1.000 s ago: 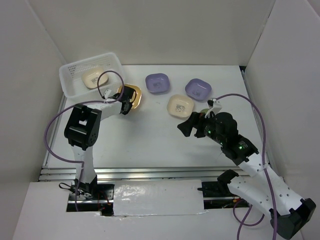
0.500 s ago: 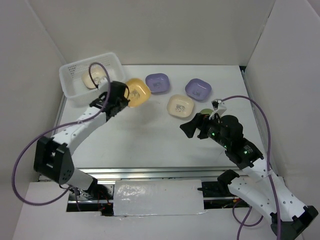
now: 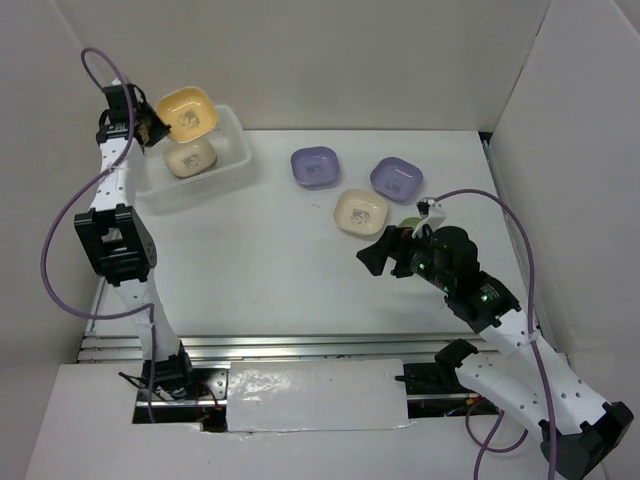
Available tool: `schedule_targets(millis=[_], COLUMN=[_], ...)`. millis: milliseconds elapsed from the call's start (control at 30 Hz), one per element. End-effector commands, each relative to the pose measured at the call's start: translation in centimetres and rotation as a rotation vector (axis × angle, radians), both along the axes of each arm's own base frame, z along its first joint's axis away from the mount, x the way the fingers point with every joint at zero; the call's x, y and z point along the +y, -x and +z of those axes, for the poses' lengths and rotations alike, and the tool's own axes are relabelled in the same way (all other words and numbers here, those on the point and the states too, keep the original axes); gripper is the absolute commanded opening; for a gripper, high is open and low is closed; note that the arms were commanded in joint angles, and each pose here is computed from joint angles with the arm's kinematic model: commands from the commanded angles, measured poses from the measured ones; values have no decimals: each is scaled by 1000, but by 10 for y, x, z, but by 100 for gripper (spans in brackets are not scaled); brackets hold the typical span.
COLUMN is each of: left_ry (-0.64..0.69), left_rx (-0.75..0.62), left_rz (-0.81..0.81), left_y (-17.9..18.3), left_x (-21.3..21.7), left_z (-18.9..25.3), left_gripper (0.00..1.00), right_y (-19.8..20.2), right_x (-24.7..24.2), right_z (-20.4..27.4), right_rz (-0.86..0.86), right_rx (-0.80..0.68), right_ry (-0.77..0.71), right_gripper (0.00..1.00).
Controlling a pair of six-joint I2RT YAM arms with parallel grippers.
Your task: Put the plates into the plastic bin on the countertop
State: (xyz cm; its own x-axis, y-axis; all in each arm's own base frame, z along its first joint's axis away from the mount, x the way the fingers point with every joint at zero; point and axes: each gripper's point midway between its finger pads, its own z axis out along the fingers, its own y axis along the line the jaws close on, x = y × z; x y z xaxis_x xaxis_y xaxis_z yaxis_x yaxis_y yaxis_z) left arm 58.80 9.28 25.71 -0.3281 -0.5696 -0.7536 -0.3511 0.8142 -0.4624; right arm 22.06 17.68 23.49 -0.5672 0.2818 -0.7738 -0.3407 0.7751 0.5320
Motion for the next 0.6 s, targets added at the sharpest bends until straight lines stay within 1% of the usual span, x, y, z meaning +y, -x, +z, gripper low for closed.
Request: schedule_targets(millis=[0, 67, 100, 133, 167, 200, 233, 267, 300, 333, 433, 467, 500, 533, 567], left_ry=[-9, -42, -43, -41, -36, -25, -7, 3, 18, 24, 14, 13, -11, -33, -45], left_rx=[-71, -51, -19, 0, 9, 33, 38, 37, 39, 25, -39, -31, -96, -113, -143], left_rz=[-36, -16, -4, 7, 16, 16, 22, 15, -3, -22, -71, -93, -101, -80, -127], left_y=[-9, -14, -18, -19, -19, -20, -21, -22, -22, -23, -18, -13, -2, 3, 17], left_x=[31, 43, 47, 50, 55, 57, 56, 55, 51, 47, 24, 6, -7, -15, -54], left_z=[7, -4, -16, -24, -30, -43, -46, -47, -49, -45, -15, -16, 23, 35, 56], left_gripper=[0, 0, 0, 5, 25, 34, 51, 85, 99, 99, 99, 99, 99, 99, 99], right_y=[-3, -3, -3, -4, -5, -6, -6, -7, -7, -8, -8, -8, -8, -9, -10], right_x=[-1, -2, -1, -1, -1, -1, 0, 0, 1, 2, 3, 3, 3, 2, 0], right_z=[11, 8, 7, 8, 6, 7, 8, 9, 9, 10, 12, 13, 13, 16, 19], right_rz=[3, 3, 4, 3, 3, 3, 3, 3, 7, 8, 9, 7, 1, -7, -19], right_rx=[-28, -22, -22, -24, -18, -22, -23, -24, -23, -24, -25, -29, -30, -36, -41], right_ry=[6, 14, 16, 18, 21, 23, 20, 18, 15, 13, 5, 2, -2, -10, -11], right_gripper=[100, 100, 100, 100, 100, 100, 100, 100, 100, 100, 100, 100, 100, 100, 100])
